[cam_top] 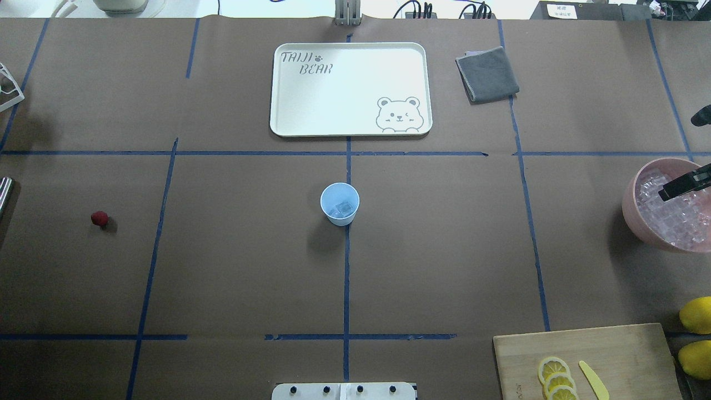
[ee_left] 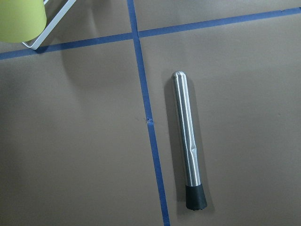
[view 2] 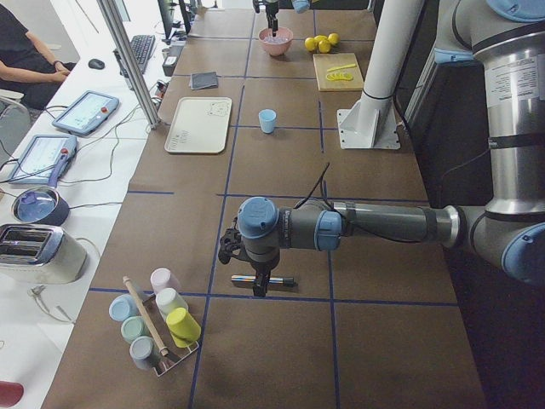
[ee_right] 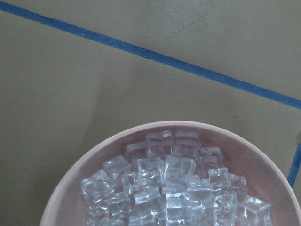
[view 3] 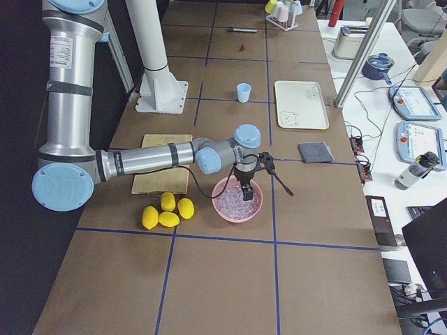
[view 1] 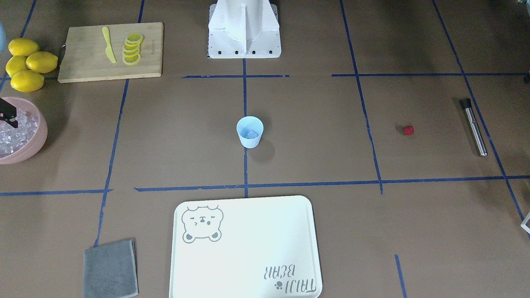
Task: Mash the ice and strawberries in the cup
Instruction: 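Grasp a third ice cube from the bowl with the right gripper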
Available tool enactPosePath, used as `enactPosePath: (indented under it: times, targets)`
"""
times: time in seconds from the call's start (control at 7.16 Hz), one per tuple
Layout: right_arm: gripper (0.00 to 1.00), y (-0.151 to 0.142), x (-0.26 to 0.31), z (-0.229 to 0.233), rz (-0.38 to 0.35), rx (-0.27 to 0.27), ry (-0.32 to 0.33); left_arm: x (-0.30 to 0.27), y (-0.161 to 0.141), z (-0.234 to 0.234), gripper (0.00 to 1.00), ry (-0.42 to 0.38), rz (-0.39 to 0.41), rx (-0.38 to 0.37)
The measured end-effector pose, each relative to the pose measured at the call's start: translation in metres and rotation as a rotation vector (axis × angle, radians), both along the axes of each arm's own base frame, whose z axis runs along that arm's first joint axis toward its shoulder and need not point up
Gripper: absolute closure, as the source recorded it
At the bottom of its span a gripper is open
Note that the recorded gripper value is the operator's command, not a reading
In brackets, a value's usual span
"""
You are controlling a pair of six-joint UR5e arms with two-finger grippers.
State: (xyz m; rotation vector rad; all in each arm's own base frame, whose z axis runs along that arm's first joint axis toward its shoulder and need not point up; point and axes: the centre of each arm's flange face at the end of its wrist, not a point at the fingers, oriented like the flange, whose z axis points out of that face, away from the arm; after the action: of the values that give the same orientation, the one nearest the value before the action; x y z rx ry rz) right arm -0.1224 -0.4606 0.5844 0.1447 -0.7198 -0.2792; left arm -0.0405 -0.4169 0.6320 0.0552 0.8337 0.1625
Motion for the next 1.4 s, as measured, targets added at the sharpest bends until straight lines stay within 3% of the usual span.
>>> enactPosePath:
  times: [0.28, 1.12, 1.26, 1.4]
  targets:
    - [0.02, -0.006, -0.004, 0.009, 0.003, 0.017, -0.007, 0.000, 0.000, -0.001, 0.00, 0.000, 0.000, 0.001]
    - [0.11, -0.004, -0.013, 0.024, -0.008, -0.017, -0.003, 0.000, 0.000, -0.004, 0.00, 0.002, 0.000, 0.008]
    - [0.26, -0.003, -0.017, 0.024, -0.015, -0.019, -0.004, 0.000, 0.000, -0.005, 0.00, 0.005, 0.000, 0.008]
    - [0.58, -0.002, -0.018, 0.025, -0.018, -0.020, -0.004, 0.000, 0.000, -0.005, 0.00, 0.006, 0.000, 0.009]
